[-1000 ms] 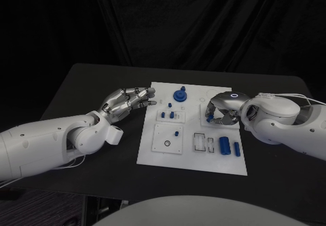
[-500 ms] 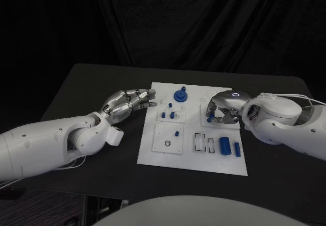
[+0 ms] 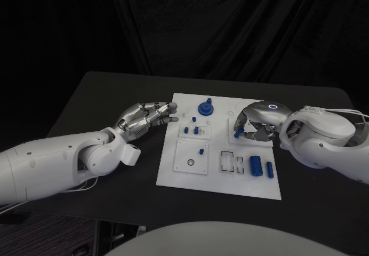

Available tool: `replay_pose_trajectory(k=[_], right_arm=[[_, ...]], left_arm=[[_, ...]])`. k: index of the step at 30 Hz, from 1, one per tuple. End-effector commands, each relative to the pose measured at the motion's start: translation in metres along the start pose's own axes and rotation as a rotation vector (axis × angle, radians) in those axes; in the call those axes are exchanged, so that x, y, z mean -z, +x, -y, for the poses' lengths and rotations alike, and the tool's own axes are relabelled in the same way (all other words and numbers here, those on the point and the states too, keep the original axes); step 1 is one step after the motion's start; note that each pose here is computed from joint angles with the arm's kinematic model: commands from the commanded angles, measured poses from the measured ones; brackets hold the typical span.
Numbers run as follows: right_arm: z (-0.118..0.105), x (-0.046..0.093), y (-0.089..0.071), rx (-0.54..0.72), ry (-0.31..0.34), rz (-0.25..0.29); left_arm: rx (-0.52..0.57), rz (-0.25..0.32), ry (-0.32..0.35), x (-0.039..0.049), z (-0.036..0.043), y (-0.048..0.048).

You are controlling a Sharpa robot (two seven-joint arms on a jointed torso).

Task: Assemble the parts on the task board

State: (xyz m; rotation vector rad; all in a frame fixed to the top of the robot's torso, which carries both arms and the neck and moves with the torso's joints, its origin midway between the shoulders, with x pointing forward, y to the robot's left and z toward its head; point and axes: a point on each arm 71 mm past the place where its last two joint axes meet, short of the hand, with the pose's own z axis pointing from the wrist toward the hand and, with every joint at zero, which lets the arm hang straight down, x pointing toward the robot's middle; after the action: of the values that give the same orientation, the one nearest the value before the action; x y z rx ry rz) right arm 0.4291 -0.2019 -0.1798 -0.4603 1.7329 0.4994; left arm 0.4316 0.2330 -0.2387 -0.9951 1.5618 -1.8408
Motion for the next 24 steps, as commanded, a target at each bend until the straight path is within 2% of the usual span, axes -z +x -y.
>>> replay_pose_trajectory(k=[1,6,13,19,24], right_arm=[[-0.006,0.003,-0.013,-0.003,-0.003,0.060],[-0.024,0.008,-0.022,-0.003,-0.056,0.080],[-0.065,0.008,-0.024,0.058,-0.200,0.067],[-0.093,-0.002,-0.020,0.108,-0.320,0.068],[-0.109,-0.014,-0.012,0.116,-0.391,0.068]], left_arm=[[0.006,-0.016,0.006,0.0005,0.0000,0.0014],[0.006,-0.016,0.007,-0.0001,-0.0007,0.0016],[0.009,-0.017,0.009,0.0005,-0.0020,0.0011],[0.011,-0.018,0.010,0.0002,-0.0033,0.0015],[0.015,-0.024,0.010,-0.0011,-0.0042,0.0035]])
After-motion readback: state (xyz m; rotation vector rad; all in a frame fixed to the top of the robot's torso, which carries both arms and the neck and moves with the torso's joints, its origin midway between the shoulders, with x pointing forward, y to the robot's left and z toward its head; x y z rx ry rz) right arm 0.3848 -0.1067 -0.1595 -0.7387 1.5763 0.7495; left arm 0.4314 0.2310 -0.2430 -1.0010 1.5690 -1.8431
